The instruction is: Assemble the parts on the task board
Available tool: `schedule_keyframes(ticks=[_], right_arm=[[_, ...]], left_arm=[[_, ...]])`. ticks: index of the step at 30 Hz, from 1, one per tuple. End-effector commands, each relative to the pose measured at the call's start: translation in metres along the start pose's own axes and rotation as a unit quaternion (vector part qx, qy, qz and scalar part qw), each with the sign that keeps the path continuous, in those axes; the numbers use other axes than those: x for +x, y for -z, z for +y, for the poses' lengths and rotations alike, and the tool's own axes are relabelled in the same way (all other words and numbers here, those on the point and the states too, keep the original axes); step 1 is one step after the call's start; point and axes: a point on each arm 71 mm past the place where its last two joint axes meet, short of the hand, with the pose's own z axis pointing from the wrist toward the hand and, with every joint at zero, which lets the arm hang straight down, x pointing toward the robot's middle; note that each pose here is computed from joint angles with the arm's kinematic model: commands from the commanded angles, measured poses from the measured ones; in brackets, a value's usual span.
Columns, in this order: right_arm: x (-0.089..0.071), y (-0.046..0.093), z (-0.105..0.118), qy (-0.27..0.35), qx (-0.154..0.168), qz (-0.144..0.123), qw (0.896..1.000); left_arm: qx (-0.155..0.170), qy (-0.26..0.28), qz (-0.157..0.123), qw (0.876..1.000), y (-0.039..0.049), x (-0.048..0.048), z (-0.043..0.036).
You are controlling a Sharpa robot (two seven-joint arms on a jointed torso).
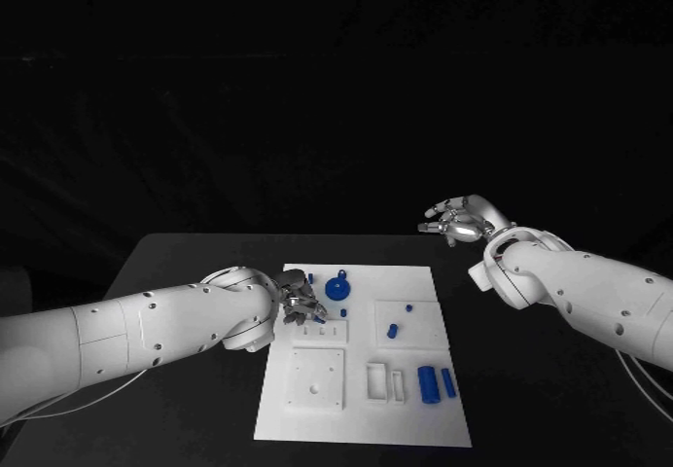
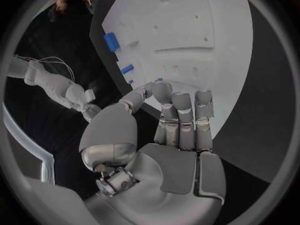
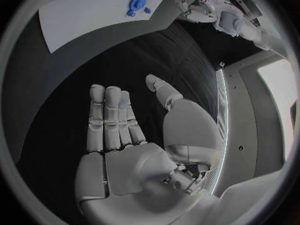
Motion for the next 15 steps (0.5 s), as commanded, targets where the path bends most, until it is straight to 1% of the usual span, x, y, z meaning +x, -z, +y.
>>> schedule_keyframes(ticks=[1, 5, 11, 15], right_arm=[[0.003, -0.002, 0.01, -0.026, -0.012, 0.014, 0.999], [0.005, -0.003, 0.017, -0.037, -0.021, 0.032, 0.999], [0.009, -0.005, 0.023, -0.073, -0.027, 0.044, 0.996], [0.011, -0.006, 0.026, -0.08, -0.034, 0.054, 0.995]], left_arm=[[0.0, -0.004, 0.013, 1.0, -0.0017, 0.0003, -0.0008], [-0.003, -0.006, 0.014, 1.0, -0.0051, 0.002, -0.0038], [-0.006, -0.004, 0.014, 1.0, -0.0086, 0.0067, -0.0019], [-0.006, -0.007, 0.015, 1.0, -0.0097, 0.0093, -0.0005]])
